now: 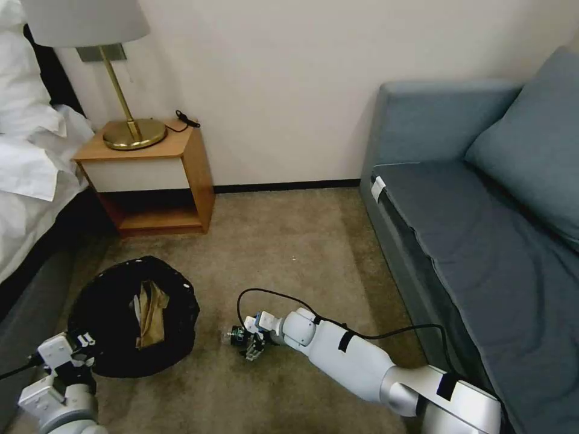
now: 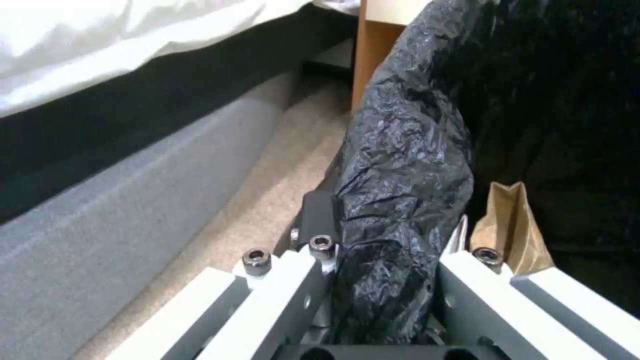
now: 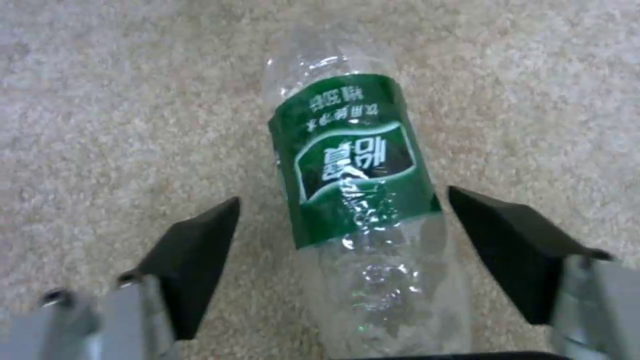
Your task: Pick up the trash bin, then pick up the garbage on the floor and place it into the trash bin.
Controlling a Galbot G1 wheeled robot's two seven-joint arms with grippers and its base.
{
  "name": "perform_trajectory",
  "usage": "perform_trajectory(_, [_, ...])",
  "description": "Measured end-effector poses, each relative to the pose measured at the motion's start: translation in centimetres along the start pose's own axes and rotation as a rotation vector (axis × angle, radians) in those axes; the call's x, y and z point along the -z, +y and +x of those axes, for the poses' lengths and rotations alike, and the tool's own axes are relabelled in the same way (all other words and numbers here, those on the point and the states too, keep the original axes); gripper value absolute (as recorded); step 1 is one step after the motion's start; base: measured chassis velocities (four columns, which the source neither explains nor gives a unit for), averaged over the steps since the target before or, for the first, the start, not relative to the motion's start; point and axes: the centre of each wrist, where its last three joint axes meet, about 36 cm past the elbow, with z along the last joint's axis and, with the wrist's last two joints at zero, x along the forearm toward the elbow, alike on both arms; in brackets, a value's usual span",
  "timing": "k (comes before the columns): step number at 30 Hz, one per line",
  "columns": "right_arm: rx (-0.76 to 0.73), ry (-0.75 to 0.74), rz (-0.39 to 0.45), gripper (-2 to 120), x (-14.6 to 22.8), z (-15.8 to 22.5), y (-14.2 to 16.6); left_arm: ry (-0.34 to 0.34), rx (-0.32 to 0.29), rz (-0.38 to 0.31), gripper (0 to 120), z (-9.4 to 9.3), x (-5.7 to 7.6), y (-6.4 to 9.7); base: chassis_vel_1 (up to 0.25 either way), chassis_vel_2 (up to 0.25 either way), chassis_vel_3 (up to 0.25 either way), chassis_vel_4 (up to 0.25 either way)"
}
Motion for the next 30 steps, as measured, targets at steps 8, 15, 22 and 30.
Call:
perform_trajectory(8, [0.012,0.016,0.018,52,-0.6,-0.1,0.0,-0.011,-0.004,-0.01,3,-0.4,0.5,0.4,0.0,0.0,0.0,0.0])
perform_trajectory(15, [0.017,0.018,0.029,32,-0.8,-0.1,-0.4,-0.005,-0.003,-0.011,3,-0.4,0.2,0.5,0.0,0.0,0.0,0.0])
perform_trajectory(22, [0.019,0.02,0.041,22,-0.9,-0.2,-0.3,-0.006,-0.003,-0.006,3,-0.5,0.2,0.5,0.0,0.0,0.0,0.0])
perform_trajectory(30, [0.018,0.012,0.036,22,-1.8,0.0,-0.4,0.0,0.0,-0.003,3,-0.5,0.0,0.6,0.0,0.0,0.0,0.0])
